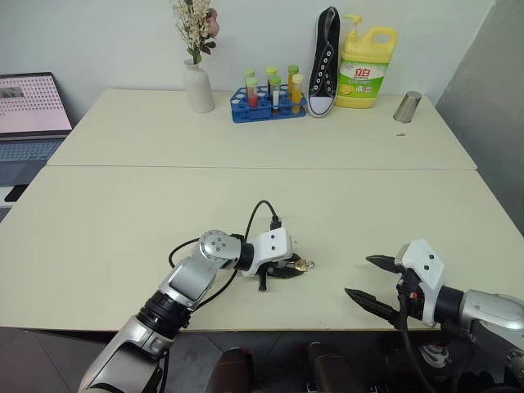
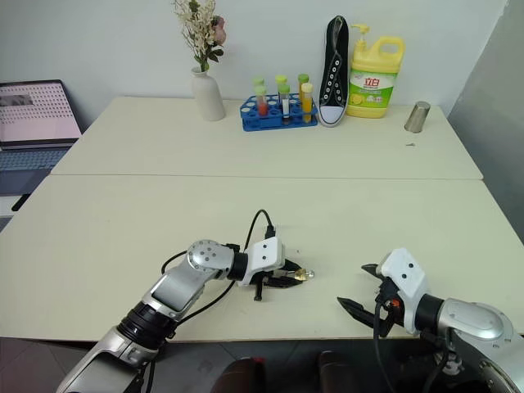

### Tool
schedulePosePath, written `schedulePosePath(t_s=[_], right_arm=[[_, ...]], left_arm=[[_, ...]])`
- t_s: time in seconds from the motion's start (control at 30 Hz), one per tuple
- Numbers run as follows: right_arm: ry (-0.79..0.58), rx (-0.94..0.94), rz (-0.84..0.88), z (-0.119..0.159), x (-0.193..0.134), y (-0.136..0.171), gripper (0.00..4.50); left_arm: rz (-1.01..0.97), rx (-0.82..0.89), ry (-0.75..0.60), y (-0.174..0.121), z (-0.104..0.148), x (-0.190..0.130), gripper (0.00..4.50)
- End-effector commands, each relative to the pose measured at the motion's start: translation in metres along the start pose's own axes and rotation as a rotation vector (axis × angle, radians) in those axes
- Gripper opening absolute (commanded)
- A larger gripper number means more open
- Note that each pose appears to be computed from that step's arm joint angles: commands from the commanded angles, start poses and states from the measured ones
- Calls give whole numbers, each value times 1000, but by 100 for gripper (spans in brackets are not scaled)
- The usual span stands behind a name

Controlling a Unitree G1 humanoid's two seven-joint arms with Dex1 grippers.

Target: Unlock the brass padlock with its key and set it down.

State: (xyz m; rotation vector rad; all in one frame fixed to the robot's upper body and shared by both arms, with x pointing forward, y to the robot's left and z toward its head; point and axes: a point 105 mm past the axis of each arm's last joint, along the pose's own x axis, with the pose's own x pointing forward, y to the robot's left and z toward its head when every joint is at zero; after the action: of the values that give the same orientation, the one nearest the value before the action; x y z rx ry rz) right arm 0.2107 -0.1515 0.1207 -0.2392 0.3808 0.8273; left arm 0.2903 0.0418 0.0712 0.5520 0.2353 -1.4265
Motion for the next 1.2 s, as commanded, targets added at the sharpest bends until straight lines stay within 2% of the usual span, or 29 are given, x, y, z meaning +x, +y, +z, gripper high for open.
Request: schedulePosePath(t_s=[0.03, 0.17, 0.3, 0.43, 0.5, 0.67, 0.8, 1.2], right_arm=[[-65, -66, 21, 19, -1, 2, 450], [-94, -87, 43, 26, 2, 0, 450], [-124, -134, 105, 36, 11, -3, 450], [-134, -157, 144, 42, 18, -8, 450], [-145, -145, 177, 47, 23, -10, 450], [-196, -100, 246, 60, 35, -8, 450], [-229, -60, 289, 69, 41, -5, 450], [-250, 34, 446, 95, 74, 10, 450]], left_arm=[[66, 109, -172, 12, 37, -23, 96], [138, 238, -244, 20, 55, -41, 96], [223, 499, -240, 27, 68, -74, 96], [280, 700, -206, 30, 65, -91, 96], [322, 863, -186, 28, 63, -96, 96], [371, 1116, -199, 19, 60, -100, 96], [377, 1127, -190, 18, 53, -99, 96], [418, 1162, -210, 14, 57, -98, 96]])
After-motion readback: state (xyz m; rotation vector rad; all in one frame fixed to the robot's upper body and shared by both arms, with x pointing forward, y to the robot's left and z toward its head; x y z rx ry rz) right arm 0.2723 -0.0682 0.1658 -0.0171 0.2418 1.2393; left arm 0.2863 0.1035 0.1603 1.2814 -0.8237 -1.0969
